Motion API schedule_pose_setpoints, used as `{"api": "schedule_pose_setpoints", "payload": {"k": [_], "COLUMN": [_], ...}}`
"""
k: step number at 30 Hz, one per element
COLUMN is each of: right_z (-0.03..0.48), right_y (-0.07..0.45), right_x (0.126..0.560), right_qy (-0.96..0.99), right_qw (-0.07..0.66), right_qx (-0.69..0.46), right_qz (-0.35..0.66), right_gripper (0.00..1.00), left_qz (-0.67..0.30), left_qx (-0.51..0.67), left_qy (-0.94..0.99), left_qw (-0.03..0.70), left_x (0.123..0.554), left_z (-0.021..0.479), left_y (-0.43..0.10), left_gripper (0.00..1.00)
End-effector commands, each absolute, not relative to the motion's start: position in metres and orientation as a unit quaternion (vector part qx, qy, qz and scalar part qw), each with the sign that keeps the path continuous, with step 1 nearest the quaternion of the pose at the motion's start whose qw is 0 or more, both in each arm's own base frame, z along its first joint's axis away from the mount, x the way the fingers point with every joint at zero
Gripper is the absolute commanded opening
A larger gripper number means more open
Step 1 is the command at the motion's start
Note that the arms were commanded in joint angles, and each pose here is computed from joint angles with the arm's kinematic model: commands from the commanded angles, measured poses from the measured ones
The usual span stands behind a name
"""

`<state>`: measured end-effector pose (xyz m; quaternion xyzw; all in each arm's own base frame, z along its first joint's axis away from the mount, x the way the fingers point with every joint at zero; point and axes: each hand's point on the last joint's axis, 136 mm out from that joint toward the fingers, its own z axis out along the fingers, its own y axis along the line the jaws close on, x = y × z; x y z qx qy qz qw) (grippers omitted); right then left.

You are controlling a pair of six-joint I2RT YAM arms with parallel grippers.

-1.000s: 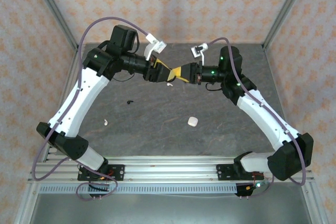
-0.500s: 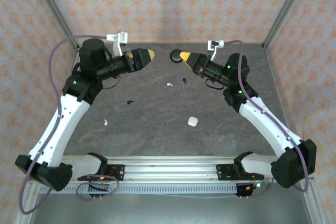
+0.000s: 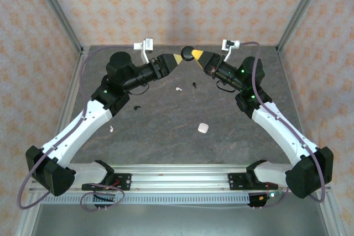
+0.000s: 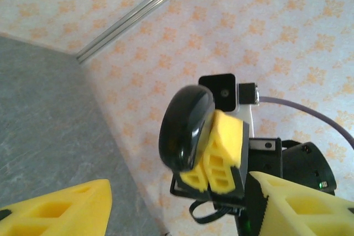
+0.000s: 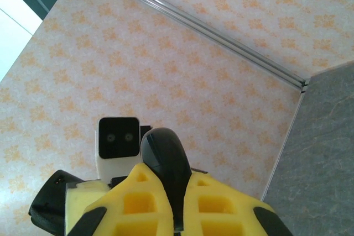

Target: Insert wireless bluetooth earbuds into charging case

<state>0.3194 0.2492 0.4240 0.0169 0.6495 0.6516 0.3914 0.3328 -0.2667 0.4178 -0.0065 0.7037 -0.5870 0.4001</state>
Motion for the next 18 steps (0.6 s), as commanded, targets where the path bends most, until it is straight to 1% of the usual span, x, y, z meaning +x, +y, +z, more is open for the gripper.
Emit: {"api": "schedule_pose_setpoints", "payload": {"k": [1, 7, 18], "right_z": [0.448, 0.449, 0.449], "right_y": [0.247, 0.248, 0.249], "right_x": [0.306, 0.304, 0.304], "right_qy": [0.618, 0.618, 0.617], "right_qw": [0.414, 0.411, 0.407], "right_qx": [-0.006, -0.011, -0.009], "right_qz": [0.668, 0.670, 0.674], "right_gripper": [0.01, 0.01, 0.00], "left_qz": [-0.620, -0.631, -0.633], "left_qx": [0.024, 0.034, 0.045], "left_qy": [0.660, 0.654, 0.658], "left_qw": [0.423, 0.416, 0.406], "left_x": [0.329, 0.332, 0.331], "left_z": [0.456, 0.457, 0.453], "left_y": [-0.276, -0.286, -0.295], "left_gripper": [0.61, 0.52, 0.42]}}
